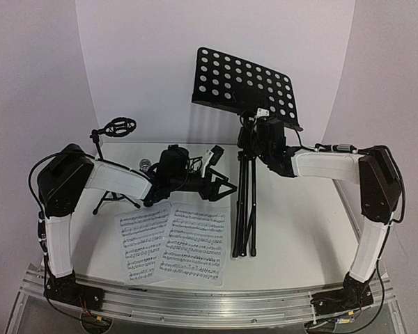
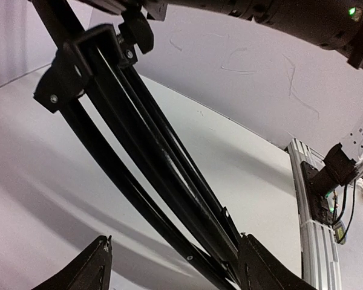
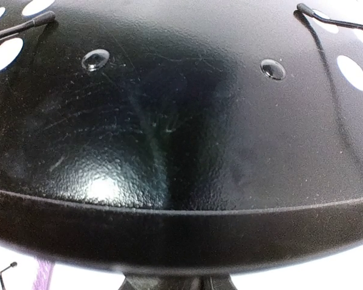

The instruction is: Set up the instrument practice props

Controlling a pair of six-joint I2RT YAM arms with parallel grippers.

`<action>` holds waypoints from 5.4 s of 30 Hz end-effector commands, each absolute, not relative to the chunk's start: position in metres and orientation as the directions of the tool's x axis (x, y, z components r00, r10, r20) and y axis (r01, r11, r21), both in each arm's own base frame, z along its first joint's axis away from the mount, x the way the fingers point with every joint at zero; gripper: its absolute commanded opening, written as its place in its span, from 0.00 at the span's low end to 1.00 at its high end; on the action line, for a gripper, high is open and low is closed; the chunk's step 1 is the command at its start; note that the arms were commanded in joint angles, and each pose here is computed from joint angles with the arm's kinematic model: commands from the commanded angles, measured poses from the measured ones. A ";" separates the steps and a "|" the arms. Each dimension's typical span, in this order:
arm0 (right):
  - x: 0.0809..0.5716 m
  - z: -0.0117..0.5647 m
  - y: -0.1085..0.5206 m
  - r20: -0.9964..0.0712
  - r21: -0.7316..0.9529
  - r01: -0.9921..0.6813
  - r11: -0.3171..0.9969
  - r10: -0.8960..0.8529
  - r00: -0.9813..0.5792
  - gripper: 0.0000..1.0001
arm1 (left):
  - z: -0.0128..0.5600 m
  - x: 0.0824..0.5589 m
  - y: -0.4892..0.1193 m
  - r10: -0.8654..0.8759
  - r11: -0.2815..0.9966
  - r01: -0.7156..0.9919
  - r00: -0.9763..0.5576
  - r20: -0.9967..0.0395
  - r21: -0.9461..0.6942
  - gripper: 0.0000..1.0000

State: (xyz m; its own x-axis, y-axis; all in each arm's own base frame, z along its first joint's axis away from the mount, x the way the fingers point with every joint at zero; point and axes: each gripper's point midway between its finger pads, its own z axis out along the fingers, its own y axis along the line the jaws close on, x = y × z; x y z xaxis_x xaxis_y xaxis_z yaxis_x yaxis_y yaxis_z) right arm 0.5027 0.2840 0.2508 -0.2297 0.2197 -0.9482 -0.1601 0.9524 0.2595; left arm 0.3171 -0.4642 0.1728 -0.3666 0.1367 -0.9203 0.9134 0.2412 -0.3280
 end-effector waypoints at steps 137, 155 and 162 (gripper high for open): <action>0.409 0.358 0.285 -0.954 -0.063 -0.524 0.849 -0.206 -0.219 0.77 | 0.240 0.412 -0.469 0.237 0.173 0.985 -0.029 -0.971 0.013 0.00; 0.397 0.347 0.286 -0.929 0.069 -0.672 0.737 -0.198 -0.313 0.76 | 0.234 0.415 -0.465 0.242 0.178 0.984 -0.060 -0.968 -0.017 0.00; 0.366 0.327 0.283 -0.909 0.078 -0.739 0.670 -0.256 -0.328 0.78 | 0.235 0.415 -0.465 0.237 0.176 0.984 -0.055 -0.970 -0.013 0.00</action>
